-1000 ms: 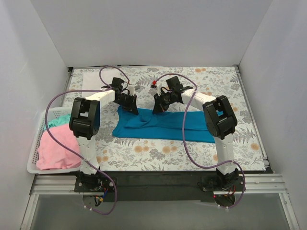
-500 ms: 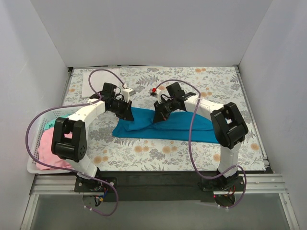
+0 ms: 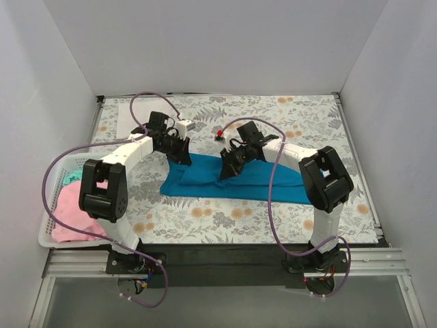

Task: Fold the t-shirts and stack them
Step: Fold the tshirt

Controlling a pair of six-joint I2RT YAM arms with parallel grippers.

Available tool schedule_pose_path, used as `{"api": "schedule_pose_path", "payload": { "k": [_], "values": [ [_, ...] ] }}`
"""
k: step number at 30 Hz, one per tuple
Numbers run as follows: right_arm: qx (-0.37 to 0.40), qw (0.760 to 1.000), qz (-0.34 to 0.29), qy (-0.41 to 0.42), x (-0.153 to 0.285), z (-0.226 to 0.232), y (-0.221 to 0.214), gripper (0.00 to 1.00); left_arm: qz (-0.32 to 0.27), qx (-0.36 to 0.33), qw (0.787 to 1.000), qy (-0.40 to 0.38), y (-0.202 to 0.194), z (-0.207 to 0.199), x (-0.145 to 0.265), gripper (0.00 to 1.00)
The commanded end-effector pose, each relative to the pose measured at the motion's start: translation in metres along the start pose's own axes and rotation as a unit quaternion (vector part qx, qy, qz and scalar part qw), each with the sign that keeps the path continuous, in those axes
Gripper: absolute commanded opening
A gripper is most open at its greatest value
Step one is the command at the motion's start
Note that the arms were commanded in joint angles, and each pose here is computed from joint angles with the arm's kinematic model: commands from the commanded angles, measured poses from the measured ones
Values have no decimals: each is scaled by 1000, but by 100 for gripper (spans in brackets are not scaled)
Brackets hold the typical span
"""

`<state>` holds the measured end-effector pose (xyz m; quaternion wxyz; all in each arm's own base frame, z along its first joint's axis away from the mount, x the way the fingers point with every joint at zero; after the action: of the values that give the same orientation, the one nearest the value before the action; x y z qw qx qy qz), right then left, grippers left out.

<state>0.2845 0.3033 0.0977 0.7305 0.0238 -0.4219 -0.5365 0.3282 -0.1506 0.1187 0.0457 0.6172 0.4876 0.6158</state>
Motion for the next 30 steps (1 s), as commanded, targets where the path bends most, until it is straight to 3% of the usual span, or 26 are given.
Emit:
{"api": "schedule_pose_path", "payload": {
  "k": [1, 13, 21, 23, 24, 26, 27, 30],
  "values": [
    [3, 1000, -19, -11, 13, -1, 4, 1, -17, -41, 999, 15, 27, 22, -7, 0],
    [-14, 998, -35, -55, 14, -28, -3, 1, 9, -59, 998, 33, 28, 54, -32, 1],
    [-25, 996, -26, -81, 7, -41, -9, 2, 7, -33, 998, 47, 22, 59, -40, 3],
    [-28, 995, -29, -95, 9, -43, -6, 12, 5, -28, 998, 57, 27, 61, -38, 11],
    [-27, 994, -29, -100, 14, -42, -4, 23, 6, -25, 998, 66, 29, 62, -36, 14],
    [-20, 993, -42, -109, 24, -39, 6, 33, 0, -7, 997, 76, 39, 59, -25, 23],
    [-13, 992, -56, -114, 36, -36, 14, 42, -4, 2, 997, 78, 42, 56, -19, 25],
    [-1, 989, -59, -132, 73, -32, 19, 52, -29, 5, 996, 87, 56, 29, 10, 31]
  ]
}}
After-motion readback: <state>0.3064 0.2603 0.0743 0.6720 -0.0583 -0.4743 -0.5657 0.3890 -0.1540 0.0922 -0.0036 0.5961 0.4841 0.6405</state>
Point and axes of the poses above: each gripper's point midway between its finger pads, its own x axis back along the fingers, its own z axis along the line the jaws close on, y = z × x, the point moved 4 cm from there along x, back along the fingers, and after that the axes turned 14 degrees about -x, right-handed, at the moved point
